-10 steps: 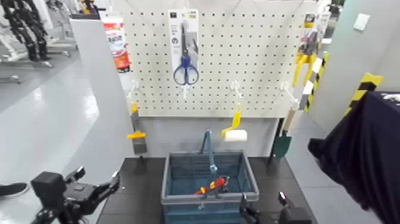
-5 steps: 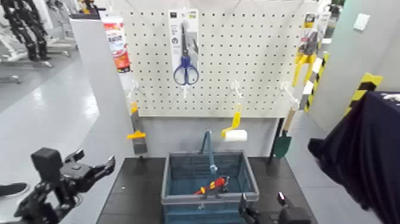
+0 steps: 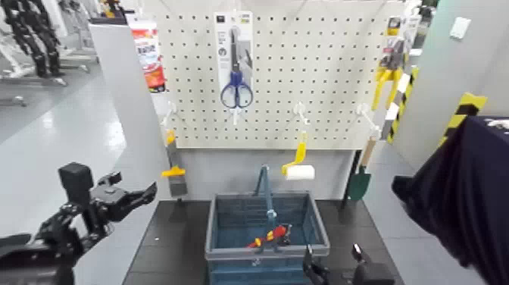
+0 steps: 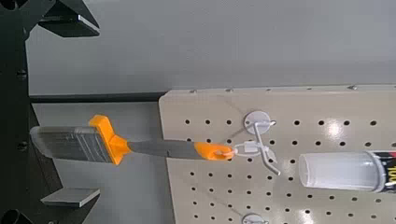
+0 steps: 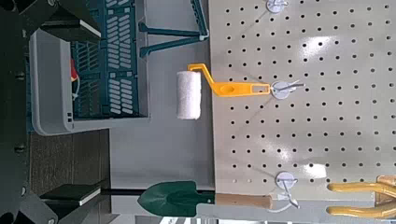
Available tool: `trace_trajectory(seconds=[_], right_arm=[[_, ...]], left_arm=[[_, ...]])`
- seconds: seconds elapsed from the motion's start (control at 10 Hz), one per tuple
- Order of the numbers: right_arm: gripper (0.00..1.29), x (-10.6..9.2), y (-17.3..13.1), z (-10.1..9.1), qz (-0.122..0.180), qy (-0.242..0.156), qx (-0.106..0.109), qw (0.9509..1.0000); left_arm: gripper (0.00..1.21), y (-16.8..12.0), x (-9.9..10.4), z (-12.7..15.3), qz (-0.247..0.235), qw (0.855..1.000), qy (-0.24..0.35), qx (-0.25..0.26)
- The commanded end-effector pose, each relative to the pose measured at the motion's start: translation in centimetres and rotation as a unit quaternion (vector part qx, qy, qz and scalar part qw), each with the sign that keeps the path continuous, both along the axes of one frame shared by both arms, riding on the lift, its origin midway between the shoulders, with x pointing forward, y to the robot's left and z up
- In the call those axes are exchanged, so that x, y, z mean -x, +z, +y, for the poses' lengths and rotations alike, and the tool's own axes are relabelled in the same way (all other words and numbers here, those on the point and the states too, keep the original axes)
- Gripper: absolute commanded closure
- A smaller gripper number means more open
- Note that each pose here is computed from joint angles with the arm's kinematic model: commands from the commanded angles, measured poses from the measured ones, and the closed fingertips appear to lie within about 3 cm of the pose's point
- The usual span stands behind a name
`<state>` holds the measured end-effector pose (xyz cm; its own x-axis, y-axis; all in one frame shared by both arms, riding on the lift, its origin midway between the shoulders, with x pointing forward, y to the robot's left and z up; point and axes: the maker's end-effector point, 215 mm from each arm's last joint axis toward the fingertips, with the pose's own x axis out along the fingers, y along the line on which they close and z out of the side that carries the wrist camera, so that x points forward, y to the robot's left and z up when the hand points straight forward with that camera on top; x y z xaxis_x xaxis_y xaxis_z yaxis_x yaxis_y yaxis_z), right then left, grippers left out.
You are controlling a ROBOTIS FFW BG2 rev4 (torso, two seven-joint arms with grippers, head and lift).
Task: Put the yellow paint brush into the crate.
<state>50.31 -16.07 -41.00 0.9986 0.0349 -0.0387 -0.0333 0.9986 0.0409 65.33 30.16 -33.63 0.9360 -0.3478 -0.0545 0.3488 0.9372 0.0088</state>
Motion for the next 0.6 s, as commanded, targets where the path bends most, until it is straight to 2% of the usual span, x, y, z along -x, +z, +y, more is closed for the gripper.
trace_trajectory(seconds=[0.1, 0.6], right_arm=[[0.15, -0.1, 0.1, 0.2, -0.001, 0.001, -0.001, 1.0000], [0.15, -0.3, 0.2, 0.5, -0.003, 0.004, -0.003, 1.0000]], left_arm=[[0.10, 0.0, -1.6, -0.8, 0.010, 1.000, -0.021, -0.001], [0.10, 0.8, -3.9, -2.3, 0.016, 0.998, -0.063, -0.007]])
